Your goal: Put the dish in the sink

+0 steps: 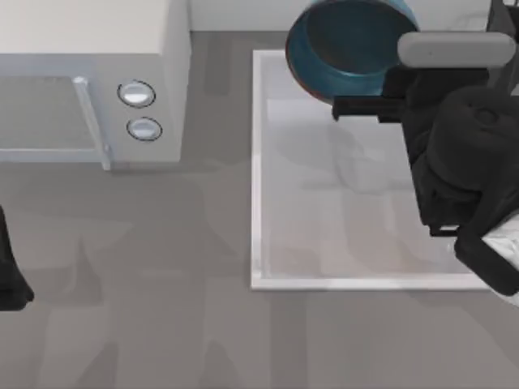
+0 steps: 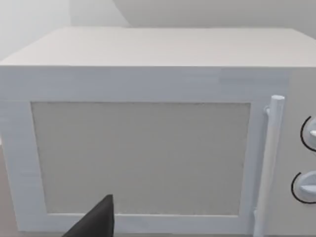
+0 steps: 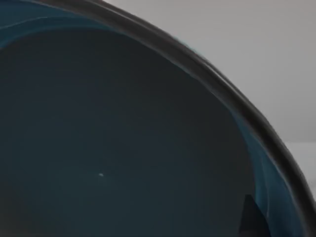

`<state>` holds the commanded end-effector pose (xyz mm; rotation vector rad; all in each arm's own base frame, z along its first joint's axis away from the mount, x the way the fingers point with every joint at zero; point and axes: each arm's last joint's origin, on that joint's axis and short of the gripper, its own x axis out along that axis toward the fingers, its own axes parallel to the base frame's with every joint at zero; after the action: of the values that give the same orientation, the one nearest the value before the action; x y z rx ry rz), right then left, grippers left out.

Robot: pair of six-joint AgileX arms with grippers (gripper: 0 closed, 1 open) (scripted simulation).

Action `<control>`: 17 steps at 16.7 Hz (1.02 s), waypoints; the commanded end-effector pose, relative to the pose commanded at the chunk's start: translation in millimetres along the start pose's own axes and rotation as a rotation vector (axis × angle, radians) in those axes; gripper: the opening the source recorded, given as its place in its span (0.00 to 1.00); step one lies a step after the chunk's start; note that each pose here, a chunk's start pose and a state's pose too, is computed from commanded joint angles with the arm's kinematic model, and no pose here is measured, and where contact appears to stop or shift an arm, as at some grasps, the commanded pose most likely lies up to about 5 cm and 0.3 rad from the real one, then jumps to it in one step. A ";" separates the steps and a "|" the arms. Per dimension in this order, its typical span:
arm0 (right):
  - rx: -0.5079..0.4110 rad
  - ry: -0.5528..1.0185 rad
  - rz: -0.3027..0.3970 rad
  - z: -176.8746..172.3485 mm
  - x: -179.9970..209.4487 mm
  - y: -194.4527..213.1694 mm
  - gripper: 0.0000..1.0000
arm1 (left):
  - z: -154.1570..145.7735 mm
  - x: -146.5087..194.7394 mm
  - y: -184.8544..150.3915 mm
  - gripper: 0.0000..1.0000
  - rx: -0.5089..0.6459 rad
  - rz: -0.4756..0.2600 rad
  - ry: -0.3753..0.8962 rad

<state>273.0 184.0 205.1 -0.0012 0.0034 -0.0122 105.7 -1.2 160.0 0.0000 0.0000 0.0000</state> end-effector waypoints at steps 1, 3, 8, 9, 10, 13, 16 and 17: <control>-0.001 0.002 0.000 -5.4 1.4 1.5 0.00 | 0.0 0.0 0.0 1.00 0.000 0.000 0.000; -0.004 0.006 0.002 -23.7 5.0 6.0 0.00 | 0.0 0.0 0.0 1.00 0.000 0.000 0.000; 0.008 -0.010 0.005 -89.7 8.1 10.6 0.00 | 0.0 0.0 0.0 1.00 0.000 0.000 0.000; 0.011 -0.014 0.005 -102.3 6.7 9.2 0.00 | 0.0 0.0 0.0 1.00 0.000 0.000 0.000; 0.012 -0.015 0.004 -113.9 5.0 7.4 0.00 | 0.0 0.0 0.0 1.00 0.000 0.000 0.000; 0.004 -0.007 0.003 -139.8 -0.4 1.6 0.00 | 0.0 0.0 0.0 1.00 0.000 0.000 0.000; 0.001 -0.003 0.002 -146.1 -2.1 -0.2 0.00 | 0.0 0.0 0.0 1.00 0.000 0.000 0.000; 0.001 -0.003 0.002 -146.1 -2.1 -0.2 0.00 | 0.0 0.0 0.0 1.00 0.000 0.000 0.000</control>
<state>270.4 183.6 59.0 0.0000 0.0000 -0.0100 105.7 -1.2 160.0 0.0000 0.0000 0.0000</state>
